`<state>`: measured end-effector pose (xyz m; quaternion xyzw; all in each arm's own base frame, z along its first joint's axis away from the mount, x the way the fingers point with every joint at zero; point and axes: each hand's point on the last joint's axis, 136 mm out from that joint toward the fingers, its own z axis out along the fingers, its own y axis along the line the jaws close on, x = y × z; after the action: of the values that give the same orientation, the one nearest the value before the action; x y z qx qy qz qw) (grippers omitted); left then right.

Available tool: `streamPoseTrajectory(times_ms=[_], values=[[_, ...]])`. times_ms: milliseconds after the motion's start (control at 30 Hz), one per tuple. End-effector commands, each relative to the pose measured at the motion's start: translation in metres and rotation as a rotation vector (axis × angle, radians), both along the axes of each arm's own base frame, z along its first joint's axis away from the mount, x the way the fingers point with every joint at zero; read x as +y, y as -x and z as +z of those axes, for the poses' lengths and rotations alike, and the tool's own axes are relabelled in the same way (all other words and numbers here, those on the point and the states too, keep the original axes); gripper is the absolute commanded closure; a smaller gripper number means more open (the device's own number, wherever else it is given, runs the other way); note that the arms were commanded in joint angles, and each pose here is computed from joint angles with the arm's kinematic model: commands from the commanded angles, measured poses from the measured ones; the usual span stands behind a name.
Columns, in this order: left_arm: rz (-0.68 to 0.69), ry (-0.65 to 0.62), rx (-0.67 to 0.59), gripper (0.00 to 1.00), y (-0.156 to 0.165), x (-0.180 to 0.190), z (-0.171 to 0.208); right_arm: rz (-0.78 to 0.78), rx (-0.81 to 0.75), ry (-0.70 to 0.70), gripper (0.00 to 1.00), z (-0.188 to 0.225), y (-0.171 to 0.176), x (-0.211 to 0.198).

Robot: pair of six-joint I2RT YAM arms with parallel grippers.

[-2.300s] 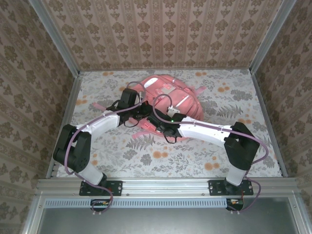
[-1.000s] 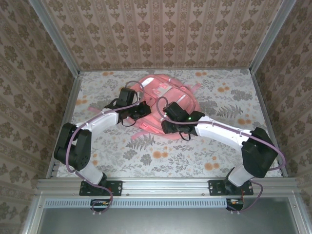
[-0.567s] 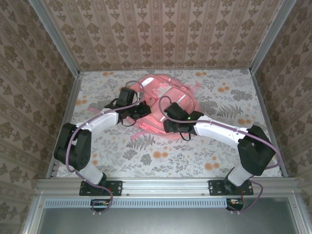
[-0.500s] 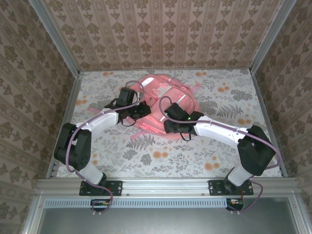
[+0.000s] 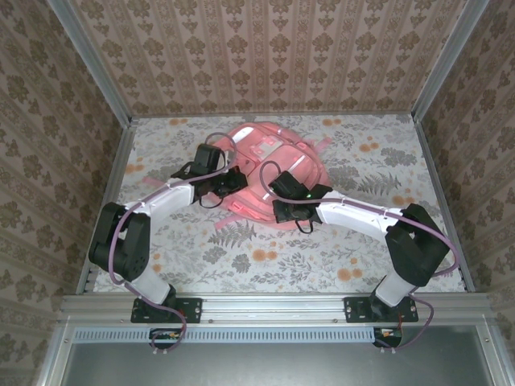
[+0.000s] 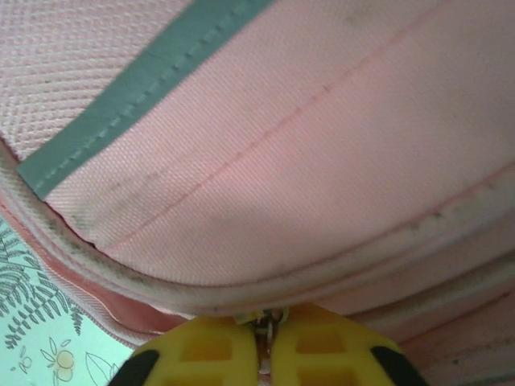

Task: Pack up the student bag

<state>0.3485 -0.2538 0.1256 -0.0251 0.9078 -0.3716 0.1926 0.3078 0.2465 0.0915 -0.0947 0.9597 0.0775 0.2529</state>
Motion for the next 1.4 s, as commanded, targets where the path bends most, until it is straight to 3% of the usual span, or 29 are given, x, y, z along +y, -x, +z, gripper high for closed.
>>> streamPoseTrajectory(times_ms=[0, 100, 233, 467, 700, 1000, 1367], values=[[0.028, -0.014, -0.067, 1.0, -0.02, 0.01, 0.013, 0.002, -0.053, 0.088, 0.99, 0.01, -0.006, -0.017], [0.038, -0.024, -0.069, 1.0, -0.022, 0.016, 0.013, 0.054, -0.061, 0.1, 1.0, 0.015, -0.004, -0.016], [0.068, -0.027, -0.074, 1.0, -0.026, 0.028, 0.019, 0.199, -0.038, 0.021, 1.0, 0.016, 0.01, 0.019], [0.246, -0.104, -0.062, 0.64, -0.013, 0.093, 0.018, 0.34, -0.024, -0.156, 1.0, 0.029, 0.018, 0.103], [0.396, -0.012, 0.013, 0.49, 0.028, 0.143, 0.005, 0.443, -0.024, -0.277, 1.0, 0.044, 0.019, 0.179], [0.379, 0.278, 0.009, 0.45, 0.054, 0.121, 0.027, 0.463, -0.005, -0.333, 1.0, 0.045, 0.016, 0.203], [0.326, 0.318, 0.086, 0.5, 0.05, 0.098, 0.007, 0.464, 0.01, -0.358, 1.0, 0.048, 0.021, 0.203]])
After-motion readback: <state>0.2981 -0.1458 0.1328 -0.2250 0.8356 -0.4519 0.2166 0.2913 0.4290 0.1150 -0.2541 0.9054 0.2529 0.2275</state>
